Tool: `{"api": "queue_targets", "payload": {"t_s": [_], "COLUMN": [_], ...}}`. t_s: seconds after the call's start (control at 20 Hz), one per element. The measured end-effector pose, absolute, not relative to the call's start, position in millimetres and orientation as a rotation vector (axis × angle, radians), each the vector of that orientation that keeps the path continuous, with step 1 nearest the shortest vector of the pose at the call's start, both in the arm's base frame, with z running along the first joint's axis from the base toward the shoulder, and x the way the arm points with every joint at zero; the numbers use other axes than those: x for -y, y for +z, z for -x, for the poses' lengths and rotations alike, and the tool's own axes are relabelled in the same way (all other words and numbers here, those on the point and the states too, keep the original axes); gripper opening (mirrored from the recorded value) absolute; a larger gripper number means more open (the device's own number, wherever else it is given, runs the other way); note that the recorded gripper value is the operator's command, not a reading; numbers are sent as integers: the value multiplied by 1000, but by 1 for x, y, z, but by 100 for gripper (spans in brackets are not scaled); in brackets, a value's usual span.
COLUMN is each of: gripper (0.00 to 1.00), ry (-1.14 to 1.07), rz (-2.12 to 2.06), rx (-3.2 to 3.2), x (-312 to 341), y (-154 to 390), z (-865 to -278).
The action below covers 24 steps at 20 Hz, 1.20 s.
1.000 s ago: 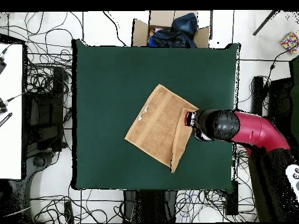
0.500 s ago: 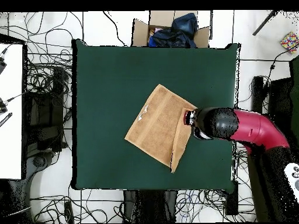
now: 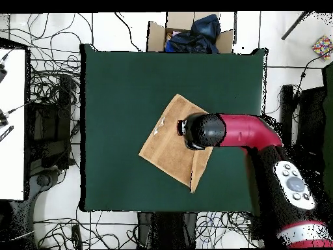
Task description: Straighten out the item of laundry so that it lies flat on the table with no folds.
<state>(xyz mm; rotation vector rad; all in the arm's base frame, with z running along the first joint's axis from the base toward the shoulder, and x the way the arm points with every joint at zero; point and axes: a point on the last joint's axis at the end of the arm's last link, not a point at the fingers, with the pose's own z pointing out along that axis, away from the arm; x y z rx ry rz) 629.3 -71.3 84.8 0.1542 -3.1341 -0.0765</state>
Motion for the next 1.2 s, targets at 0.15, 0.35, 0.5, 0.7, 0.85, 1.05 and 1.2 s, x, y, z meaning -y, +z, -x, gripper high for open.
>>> {"api": "queue_targets", "payload": {"t_s": [0.15, 0.35, 0.5, 0.7, 0.85, 1.05, 1.2], "gripper": [100, 100, 100, 100, 100, 100, 100], "ry": [-84, -103, -123, -138, -135, -131, -124], "rz": [-196, -251, -258, -234, -205, -150, -114], "rx": [3145, 3166, 3180, 3187, 3183, 3165, 3157], "x": [52, 23, 14, 17, 26, 45, 59], "y": [76, 56, 41, 25, 12, -3, -7], "z": [-632, -636, -639, -641, -639, -630, -625]}}
